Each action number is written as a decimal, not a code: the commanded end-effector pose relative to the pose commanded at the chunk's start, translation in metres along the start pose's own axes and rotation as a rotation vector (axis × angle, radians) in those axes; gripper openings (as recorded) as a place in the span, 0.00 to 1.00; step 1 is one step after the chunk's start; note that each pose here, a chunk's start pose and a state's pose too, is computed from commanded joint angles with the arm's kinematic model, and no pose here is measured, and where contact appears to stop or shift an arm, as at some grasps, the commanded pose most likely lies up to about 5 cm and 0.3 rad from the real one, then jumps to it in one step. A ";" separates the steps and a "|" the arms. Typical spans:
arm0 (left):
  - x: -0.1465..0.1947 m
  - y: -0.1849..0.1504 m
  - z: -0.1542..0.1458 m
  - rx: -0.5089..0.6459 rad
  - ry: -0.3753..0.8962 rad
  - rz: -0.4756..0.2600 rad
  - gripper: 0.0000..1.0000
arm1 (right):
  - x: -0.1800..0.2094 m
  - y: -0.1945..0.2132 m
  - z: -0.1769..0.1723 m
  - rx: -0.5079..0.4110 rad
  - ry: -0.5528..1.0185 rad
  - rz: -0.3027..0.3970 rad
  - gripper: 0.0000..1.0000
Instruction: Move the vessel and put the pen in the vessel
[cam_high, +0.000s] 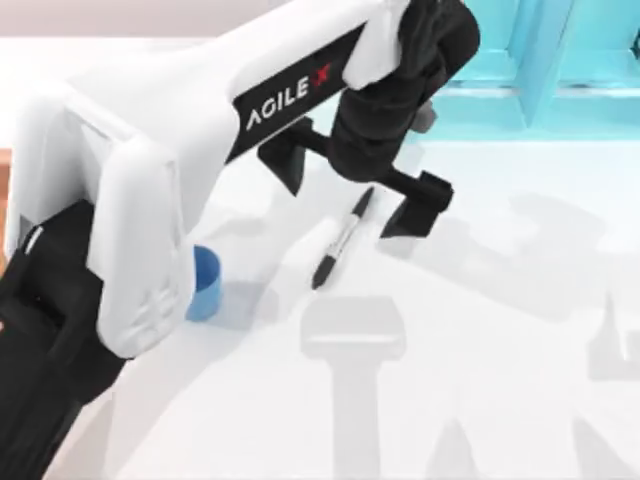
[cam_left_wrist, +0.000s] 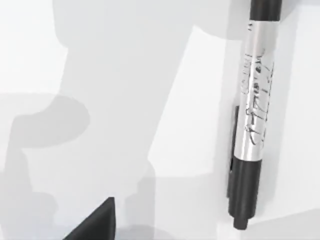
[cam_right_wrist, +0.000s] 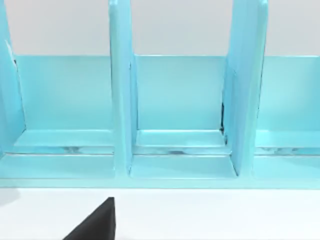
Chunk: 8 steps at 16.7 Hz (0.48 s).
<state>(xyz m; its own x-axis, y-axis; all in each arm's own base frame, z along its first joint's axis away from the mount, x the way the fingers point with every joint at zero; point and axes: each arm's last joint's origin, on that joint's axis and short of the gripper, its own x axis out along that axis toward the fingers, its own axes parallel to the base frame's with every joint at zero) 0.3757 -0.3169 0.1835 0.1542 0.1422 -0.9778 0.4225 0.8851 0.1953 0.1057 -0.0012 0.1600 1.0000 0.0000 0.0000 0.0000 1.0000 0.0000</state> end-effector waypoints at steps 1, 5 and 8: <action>0.002 -0.007 0.001 0.022 -0.015 0.005 1.00 | 0.000 0.000 0.000 0.000 0.000 0.000 1.00; 0.004 -0.007 0.002 0.022 -0.011 0.006 1.00 | 0.000 0.000 0.000 0.000 0.000 0.000 1.00; 0.012 -0.007 0.003 0.025 -0.016 0.006 1.00 | 0.000 0.000 0.000 0.000 0.000 0.000 1.00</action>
<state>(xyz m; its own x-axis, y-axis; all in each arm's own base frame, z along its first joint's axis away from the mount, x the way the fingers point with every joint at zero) 0.3771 -0.3227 0.1710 0.1712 0.1397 -0.9753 0.4438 0.8728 0.2030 0.1057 -0.0012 0.1600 1.0000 0.0000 0.0000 0.0000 1.0000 0.0000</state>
